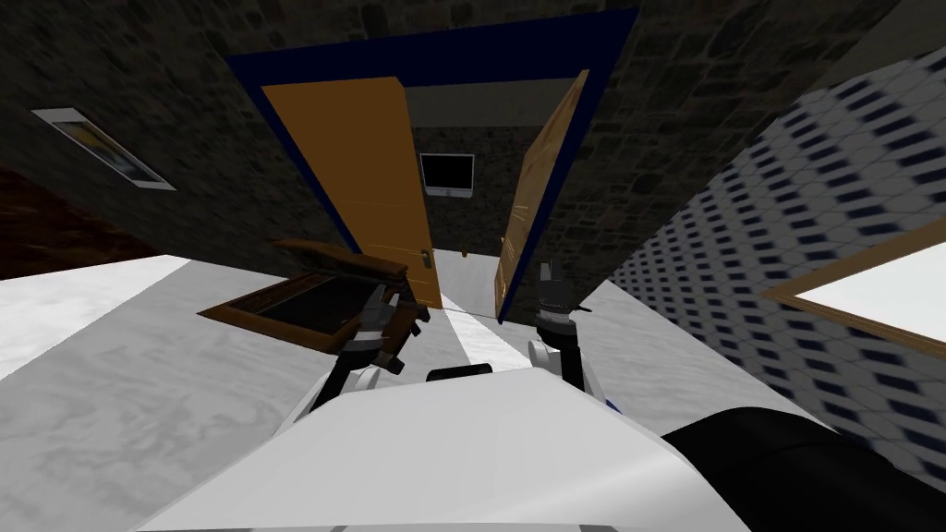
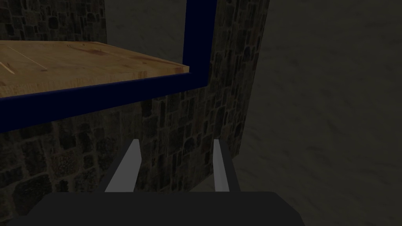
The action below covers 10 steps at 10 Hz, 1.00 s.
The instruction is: Push the door open
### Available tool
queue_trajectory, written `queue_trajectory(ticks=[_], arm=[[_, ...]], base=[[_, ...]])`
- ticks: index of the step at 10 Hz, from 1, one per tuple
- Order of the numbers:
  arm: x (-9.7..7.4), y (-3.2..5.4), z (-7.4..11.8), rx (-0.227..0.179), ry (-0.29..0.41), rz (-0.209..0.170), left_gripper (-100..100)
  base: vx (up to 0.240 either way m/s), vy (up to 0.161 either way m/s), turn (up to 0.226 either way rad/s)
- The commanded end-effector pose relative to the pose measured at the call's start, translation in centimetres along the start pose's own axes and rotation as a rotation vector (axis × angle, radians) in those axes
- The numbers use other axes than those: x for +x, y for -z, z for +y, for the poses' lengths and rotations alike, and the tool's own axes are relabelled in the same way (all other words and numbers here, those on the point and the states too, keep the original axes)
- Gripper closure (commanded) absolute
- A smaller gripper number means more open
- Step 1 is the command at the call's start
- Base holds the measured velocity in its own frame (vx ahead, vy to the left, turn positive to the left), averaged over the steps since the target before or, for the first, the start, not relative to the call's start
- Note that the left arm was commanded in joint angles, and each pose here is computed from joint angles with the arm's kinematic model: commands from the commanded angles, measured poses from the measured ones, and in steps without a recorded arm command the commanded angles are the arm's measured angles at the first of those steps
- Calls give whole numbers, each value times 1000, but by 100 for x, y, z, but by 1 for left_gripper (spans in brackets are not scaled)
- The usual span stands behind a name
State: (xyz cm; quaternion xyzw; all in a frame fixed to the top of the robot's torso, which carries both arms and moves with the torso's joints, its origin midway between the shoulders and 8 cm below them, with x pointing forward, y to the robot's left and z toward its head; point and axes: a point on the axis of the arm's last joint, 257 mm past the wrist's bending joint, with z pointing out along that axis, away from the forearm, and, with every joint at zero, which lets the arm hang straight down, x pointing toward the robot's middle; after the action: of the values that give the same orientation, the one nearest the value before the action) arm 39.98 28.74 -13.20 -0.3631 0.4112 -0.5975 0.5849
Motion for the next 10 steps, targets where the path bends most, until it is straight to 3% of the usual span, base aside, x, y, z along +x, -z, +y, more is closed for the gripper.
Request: queue_trajectory(ticks=[1,6,10], arm=[[-88,42,154,-29,9,3,-100],[-334,175,525,-105,27,0,-100],[-637,321,839,-174,38,-15,-100]], base=[[96,40,-164],[85,34,-125],[73,35,-155]])
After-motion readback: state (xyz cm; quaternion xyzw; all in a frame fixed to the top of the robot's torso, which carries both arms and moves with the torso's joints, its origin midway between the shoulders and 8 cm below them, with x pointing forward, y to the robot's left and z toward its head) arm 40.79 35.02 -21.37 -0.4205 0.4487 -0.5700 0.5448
